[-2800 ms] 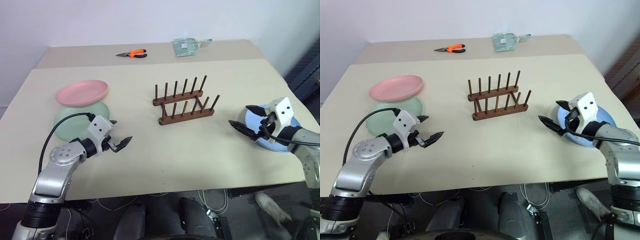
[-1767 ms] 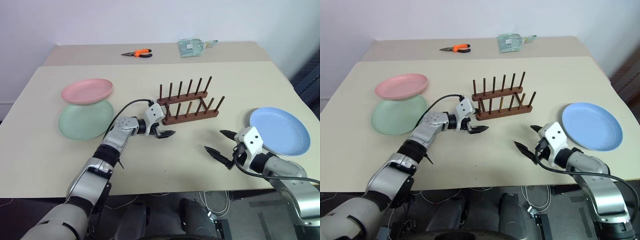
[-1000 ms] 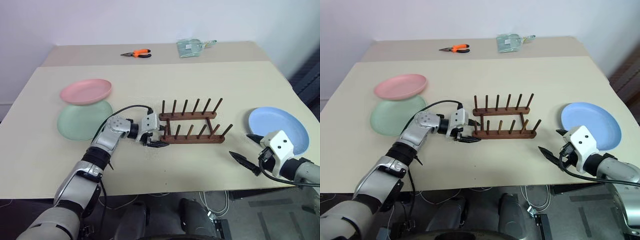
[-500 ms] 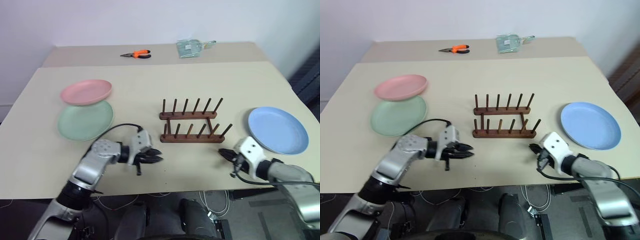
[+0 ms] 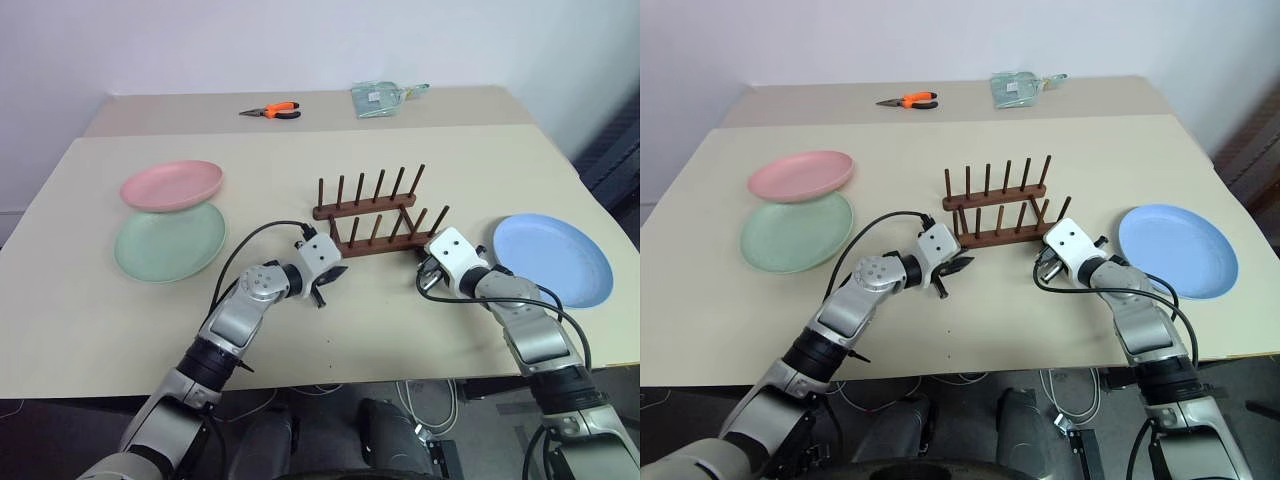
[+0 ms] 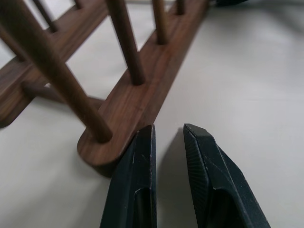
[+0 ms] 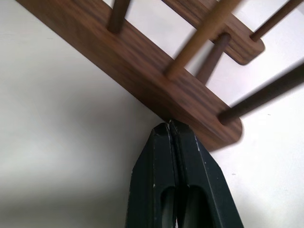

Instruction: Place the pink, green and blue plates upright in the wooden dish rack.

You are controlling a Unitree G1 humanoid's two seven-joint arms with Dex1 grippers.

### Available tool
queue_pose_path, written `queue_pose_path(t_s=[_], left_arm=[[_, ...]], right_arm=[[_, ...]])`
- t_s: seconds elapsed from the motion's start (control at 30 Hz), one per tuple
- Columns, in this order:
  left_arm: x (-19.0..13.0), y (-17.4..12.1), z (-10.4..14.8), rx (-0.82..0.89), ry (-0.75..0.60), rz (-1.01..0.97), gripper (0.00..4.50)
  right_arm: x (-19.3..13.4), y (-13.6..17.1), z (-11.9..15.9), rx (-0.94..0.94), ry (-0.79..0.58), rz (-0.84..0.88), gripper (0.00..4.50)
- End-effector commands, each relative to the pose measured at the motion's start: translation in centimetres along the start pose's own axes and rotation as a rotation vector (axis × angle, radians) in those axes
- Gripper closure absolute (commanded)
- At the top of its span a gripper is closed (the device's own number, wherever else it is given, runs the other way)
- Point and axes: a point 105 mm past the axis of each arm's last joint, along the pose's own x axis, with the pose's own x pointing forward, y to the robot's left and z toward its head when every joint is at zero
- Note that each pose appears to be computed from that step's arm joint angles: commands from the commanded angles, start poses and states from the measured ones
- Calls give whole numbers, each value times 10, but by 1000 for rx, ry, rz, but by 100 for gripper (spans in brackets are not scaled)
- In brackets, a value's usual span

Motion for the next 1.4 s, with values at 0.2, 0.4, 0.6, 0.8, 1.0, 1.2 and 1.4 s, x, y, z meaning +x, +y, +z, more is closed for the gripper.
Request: queue_pose_path(t_s=[0.2, 0.4, 0.6, 0.8, 1.0, 1.2, 1.4], left_arm=[[-18, 16, -27, -20, 79, 38, 360], [-79, 40, 36, -314, -295, 24, 187], [-160, 163, 64, -633, -593, 715, 4], [-201, 178, 28, -1044, -657, 1140, 4], [-214, 148, -10, -1250, -614, 1227, 4], [-208, 165, -29, -1357, -525, 1221, 4], [-193, 191, -44, -1416, -474, 1148, 56]], right_arm=[[2, -1, 19, 32, -70, 56, 426], [-28, 22, 64, 29, -246, 267, 184], [-34, 35, 79, -6, -288, 340, 77], [-21, 32, 75, -22, -276, 321, 77], [-16, 31, 68, -34, -261, 318, 77], [-10, 35, 69, -40, -271, 315, 77], [-9, 37, 67, -37, -274, 277, 77]])
